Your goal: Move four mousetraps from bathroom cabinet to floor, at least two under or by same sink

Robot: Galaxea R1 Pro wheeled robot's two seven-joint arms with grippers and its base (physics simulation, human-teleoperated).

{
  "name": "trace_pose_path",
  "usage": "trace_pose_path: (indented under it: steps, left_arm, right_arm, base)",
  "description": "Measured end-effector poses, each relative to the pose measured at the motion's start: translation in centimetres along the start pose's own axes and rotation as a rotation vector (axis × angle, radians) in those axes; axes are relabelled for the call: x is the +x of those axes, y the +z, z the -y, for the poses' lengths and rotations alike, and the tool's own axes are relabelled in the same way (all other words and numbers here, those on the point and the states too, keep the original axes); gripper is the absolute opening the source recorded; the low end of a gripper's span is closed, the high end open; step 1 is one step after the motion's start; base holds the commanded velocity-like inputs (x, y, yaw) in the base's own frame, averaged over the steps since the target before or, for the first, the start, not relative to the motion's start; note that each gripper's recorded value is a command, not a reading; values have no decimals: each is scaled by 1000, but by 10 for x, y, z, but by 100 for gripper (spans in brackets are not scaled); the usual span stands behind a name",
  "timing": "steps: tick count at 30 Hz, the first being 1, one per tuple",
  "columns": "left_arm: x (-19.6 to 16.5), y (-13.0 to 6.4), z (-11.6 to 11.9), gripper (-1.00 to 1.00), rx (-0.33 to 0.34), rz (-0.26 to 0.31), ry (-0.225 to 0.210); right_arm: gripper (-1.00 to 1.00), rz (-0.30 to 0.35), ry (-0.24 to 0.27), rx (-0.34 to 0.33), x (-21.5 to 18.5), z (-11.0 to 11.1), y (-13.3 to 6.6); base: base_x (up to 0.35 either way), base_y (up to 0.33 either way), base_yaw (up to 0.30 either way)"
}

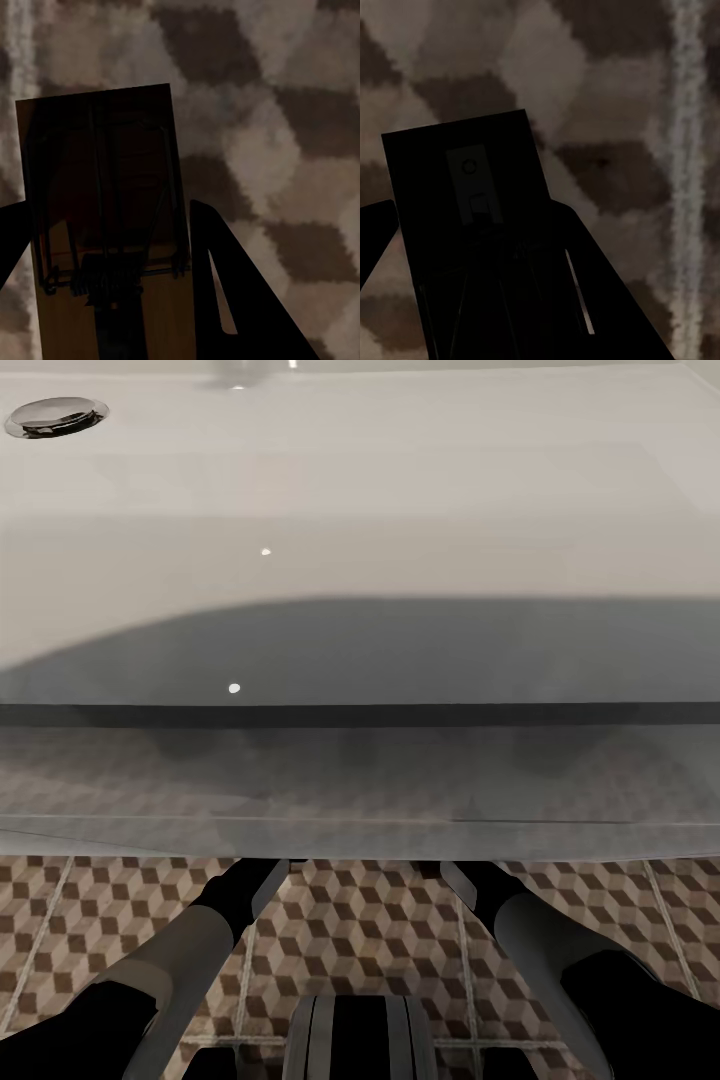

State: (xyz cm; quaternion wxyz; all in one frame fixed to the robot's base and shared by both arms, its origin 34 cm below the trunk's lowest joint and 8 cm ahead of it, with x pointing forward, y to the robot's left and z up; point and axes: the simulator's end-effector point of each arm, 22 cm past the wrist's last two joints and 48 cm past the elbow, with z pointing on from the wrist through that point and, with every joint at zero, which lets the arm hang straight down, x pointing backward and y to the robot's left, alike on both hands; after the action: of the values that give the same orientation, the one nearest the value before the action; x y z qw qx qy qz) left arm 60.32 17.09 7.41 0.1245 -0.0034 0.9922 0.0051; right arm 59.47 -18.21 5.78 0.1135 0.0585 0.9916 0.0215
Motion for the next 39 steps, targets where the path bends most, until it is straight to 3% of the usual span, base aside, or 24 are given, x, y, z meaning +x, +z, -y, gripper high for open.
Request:
trace_pose_path:
  steps: [39]
  left_arm:
    - [-1, 5, 0, -100, 0, -3, -2]
  right_arm:
    - [-100, -4, -2, 0, 0, 0, 5]
  base:
    - [0, 0, 0]
